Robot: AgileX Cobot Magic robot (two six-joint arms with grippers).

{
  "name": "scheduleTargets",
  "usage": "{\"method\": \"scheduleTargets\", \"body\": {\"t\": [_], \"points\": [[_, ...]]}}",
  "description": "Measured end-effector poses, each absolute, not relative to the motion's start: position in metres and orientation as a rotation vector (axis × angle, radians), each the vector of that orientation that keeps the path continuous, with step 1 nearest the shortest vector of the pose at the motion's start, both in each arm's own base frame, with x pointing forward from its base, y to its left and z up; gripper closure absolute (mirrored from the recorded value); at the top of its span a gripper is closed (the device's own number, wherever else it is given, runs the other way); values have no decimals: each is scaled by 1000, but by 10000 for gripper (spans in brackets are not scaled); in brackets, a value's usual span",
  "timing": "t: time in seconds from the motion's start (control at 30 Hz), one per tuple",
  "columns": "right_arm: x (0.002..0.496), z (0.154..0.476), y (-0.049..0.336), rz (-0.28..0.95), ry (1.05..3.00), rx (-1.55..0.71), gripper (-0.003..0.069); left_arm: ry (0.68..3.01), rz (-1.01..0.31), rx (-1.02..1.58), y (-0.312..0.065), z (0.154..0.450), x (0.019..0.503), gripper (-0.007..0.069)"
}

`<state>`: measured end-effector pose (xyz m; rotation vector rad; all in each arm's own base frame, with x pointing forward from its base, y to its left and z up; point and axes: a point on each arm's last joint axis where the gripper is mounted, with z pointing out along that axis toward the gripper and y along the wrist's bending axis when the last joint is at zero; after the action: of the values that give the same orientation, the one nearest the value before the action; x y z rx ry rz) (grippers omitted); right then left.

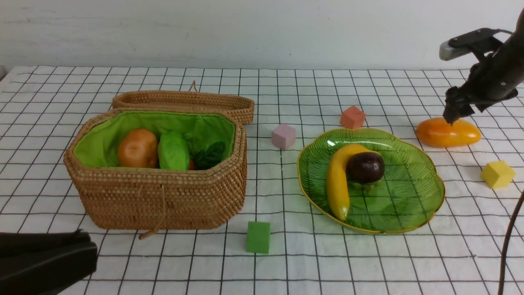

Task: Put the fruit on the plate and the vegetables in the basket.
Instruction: Use the right arm to grab a mango and put it into the right plate

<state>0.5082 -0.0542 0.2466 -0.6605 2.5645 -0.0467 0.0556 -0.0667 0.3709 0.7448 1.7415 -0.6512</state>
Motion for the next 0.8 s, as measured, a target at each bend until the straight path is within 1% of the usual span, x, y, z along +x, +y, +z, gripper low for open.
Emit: {"method": "scheduleTargets", "body": {"t": [0.07,0.13,0.2,0.23,0.27,0.3,0.33,0.37,0.43,0.47,0.6,0.8], "points": [[508,246,-56,-20,2512,-815,35,1755,-648,749,-69,370,58,589],[509,249,-59,-19,2409,-961,37,1770,-645,753,-71,368,61,589],[511,252,-63,-45,2337,-1023,39,1776,-643,756,-72,368,62,589],[513,253,-65,-70,2291,-1059,40,1782,-642,758,-73,367,63,588],[517,254,-70,-128,2208,-1129,41,1787,-641,759,-74,367,64,587],[517,254,-70,-133,2200,-1138,41,1787,-641,759,-74,367,65,587],[520,250,-73,-164,2156,-1189,43,1786,-641,757,-75,367,65,585],[520,249,-73,-167,2152,-1197,43,1783,-641,755,-75,367,65,585],[524,235,-74,-185,2128,-1279,43,1762,-644,741,-75,369,67,586],[525,233,-74,-183,2130,-1284,43,1760,-644,740,-75,369,67,586],[532,205,-79,-220,2149,-1334,43,1726,-648,718,-76,373,68,586],[536,186,-80,-229,2148,-1360,46,1706,-649,707,-76,374,69,586]]}}
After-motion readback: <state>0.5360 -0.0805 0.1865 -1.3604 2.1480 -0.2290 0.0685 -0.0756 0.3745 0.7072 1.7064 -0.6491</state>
